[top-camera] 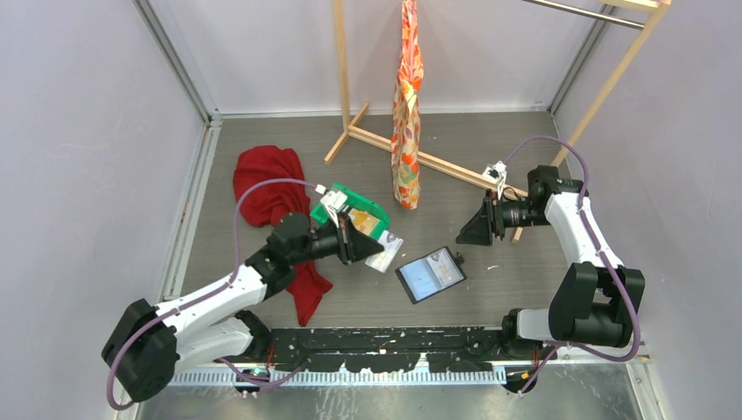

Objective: Put the credit cards into the card holder
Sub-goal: Pick up the credit card from the storage box, then insert the credit card into the card holder.

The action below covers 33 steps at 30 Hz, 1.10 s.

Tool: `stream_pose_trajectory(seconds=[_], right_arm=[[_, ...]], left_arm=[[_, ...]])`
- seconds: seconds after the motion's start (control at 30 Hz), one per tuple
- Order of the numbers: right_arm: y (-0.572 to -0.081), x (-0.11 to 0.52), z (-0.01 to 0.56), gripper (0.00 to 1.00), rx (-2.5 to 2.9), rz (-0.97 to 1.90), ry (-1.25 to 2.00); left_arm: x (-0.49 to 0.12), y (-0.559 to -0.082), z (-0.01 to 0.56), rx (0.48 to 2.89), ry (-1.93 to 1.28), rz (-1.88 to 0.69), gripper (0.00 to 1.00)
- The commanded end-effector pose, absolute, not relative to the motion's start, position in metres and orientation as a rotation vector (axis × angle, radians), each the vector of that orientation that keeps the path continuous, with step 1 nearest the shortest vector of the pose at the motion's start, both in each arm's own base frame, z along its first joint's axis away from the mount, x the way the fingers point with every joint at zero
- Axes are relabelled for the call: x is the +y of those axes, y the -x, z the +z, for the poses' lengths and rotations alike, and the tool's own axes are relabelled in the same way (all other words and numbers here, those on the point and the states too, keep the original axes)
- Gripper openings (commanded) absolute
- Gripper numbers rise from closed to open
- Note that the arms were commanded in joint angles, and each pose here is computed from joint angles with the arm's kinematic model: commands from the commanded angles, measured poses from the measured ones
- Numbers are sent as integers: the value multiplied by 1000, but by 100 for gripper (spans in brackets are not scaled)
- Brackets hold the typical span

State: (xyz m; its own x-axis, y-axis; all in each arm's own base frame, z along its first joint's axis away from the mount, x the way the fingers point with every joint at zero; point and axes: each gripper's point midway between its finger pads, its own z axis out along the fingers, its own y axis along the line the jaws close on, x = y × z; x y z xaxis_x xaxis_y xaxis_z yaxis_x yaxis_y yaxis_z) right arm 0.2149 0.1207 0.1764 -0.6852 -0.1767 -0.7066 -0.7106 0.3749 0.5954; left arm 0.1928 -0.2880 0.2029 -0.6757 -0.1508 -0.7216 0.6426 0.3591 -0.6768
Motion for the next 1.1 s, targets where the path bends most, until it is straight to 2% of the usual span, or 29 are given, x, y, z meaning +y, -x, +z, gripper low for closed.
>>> stream_pose_trajectory(seconds=[0.0, 0.13, 0.4, 0.87, 1.07], right_arm=[[-204, 135, 200, 66, 1966, 1421, 695], [-201, 145, 214, 74, 1877, 1542, 594], [-194, 151, 234, 76, 1828, 1628, 576], [-213, 148, 276, 65, 1877, 1703, 528], [-220, 149, 274, 60, 1897, 1733, 505]], left_arm=[[-306, -205, 255, 1582, -287, -1358, 0], [-328, -208, 259, 1537, -221, -1330, 1], [-379, -215, 301, 1394, -109, -1429, 0], [-411, -217, 305, 1341, 1, -1617, 1], [-414, -215, 307, 1319, 7, -1657, 0]])
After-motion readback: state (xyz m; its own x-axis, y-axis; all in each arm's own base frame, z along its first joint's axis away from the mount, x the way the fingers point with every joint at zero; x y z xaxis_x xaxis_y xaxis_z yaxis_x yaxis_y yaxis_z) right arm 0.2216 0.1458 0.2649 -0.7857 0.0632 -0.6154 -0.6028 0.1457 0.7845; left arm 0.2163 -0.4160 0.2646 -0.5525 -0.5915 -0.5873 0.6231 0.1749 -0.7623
